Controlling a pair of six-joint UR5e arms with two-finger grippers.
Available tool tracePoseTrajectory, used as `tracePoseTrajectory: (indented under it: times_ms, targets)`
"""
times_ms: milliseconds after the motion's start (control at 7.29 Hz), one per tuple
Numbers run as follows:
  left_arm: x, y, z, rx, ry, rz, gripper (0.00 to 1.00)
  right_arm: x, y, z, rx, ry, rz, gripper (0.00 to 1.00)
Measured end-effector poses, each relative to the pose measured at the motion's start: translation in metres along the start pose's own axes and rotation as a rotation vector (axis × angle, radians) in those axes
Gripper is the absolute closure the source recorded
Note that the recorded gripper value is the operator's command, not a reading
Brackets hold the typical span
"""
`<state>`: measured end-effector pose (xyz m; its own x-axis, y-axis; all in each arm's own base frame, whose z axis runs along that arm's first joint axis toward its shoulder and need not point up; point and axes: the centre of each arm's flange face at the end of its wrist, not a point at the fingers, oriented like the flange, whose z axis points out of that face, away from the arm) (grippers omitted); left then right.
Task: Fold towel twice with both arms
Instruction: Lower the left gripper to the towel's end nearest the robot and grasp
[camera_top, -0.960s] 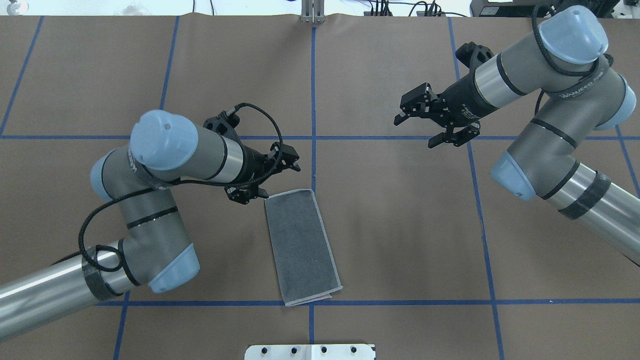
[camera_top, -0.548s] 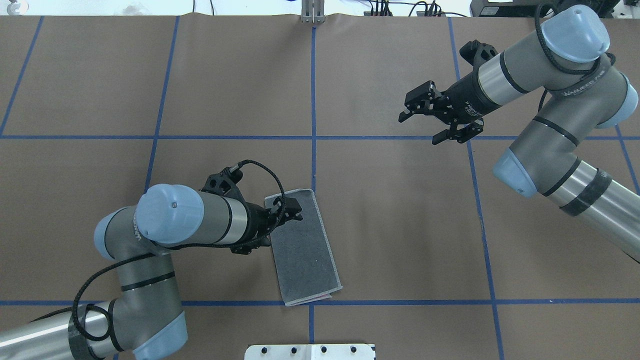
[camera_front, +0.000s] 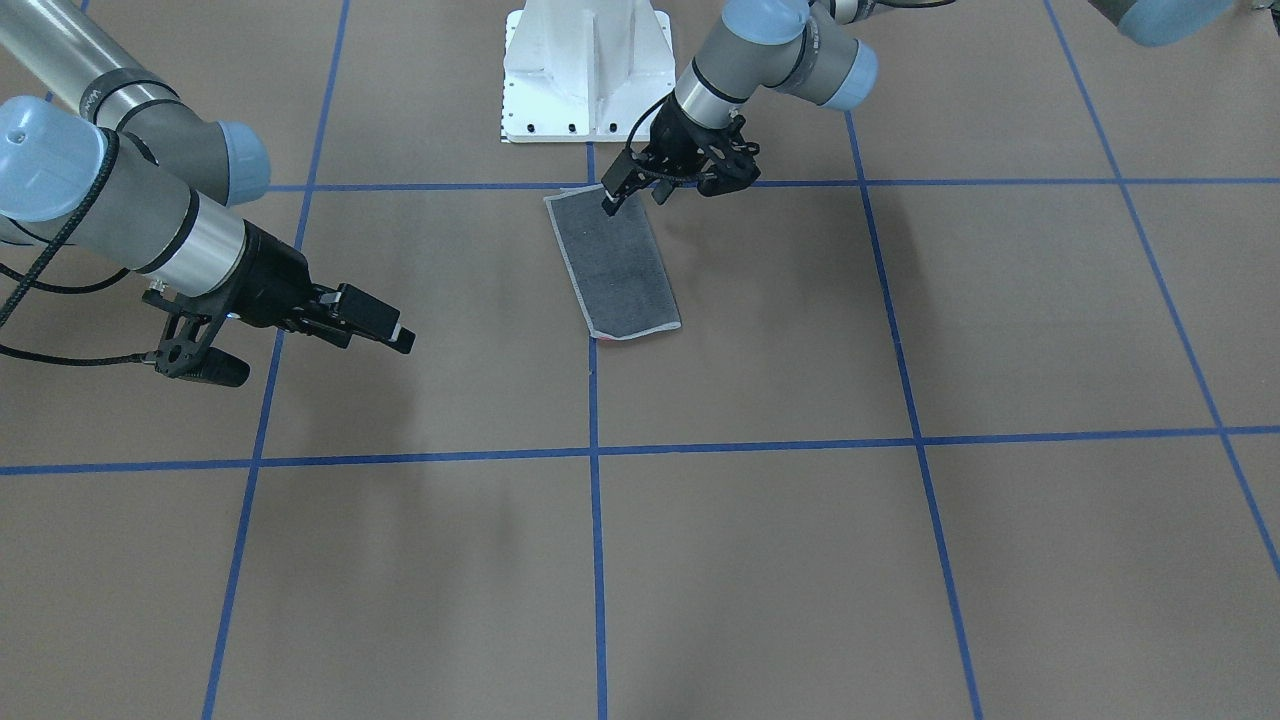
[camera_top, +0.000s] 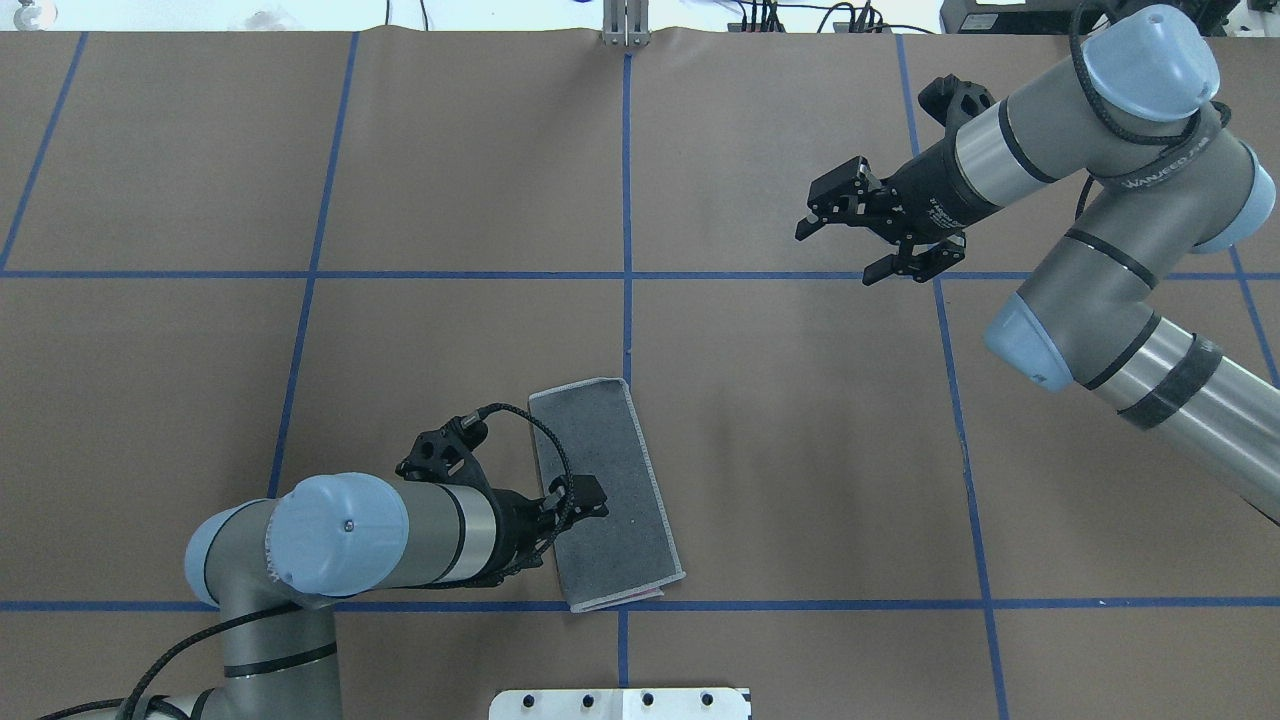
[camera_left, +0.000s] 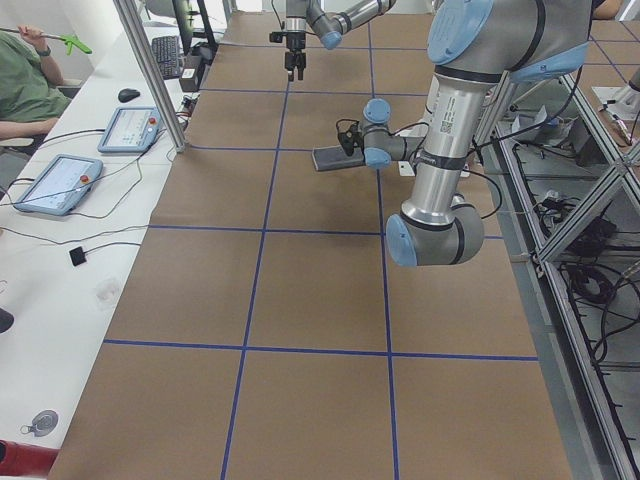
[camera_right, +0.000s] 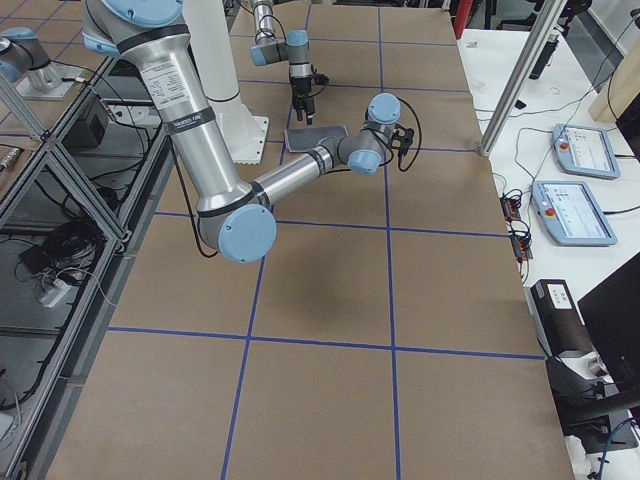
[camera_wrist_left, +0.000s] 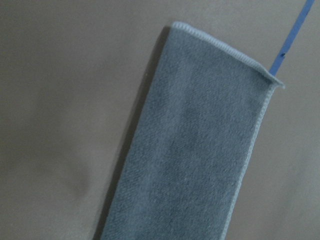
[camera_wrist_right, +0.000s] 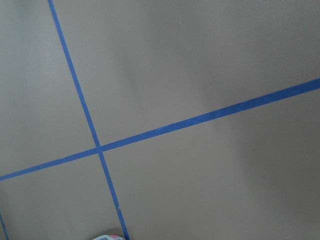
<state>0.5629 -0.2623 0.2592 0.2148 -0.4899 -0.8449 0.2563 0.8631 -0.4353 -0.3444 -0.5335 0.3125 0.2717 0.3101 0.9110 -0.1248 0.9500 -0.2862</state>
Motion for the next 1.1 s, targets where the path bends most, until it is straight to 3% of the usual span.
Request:
tracePoseTrajectory:
  times_ms: [274, 548, 1097]
  targets:
    - [-0.011, 0.023, 0.008, -0.004, -0.006, 0.000, 0.02, -0.001, 0.001, -0.001, -0.001, -0.003, -0.002, 0.00]
    - [-0.019, 0.041, 0.015, -0.013, -0.015, 0.004, 0.10, -0.002, 0.002, -0.002, -0.003, -0.005, -0.004, 0.00]
    - [-0.025, 0.052, 0.021, -0.022, -0.027, 0.009, 0.18, -0.003, 0.003, -0.002, -0.007, -0.007, -0.004, 0.00]
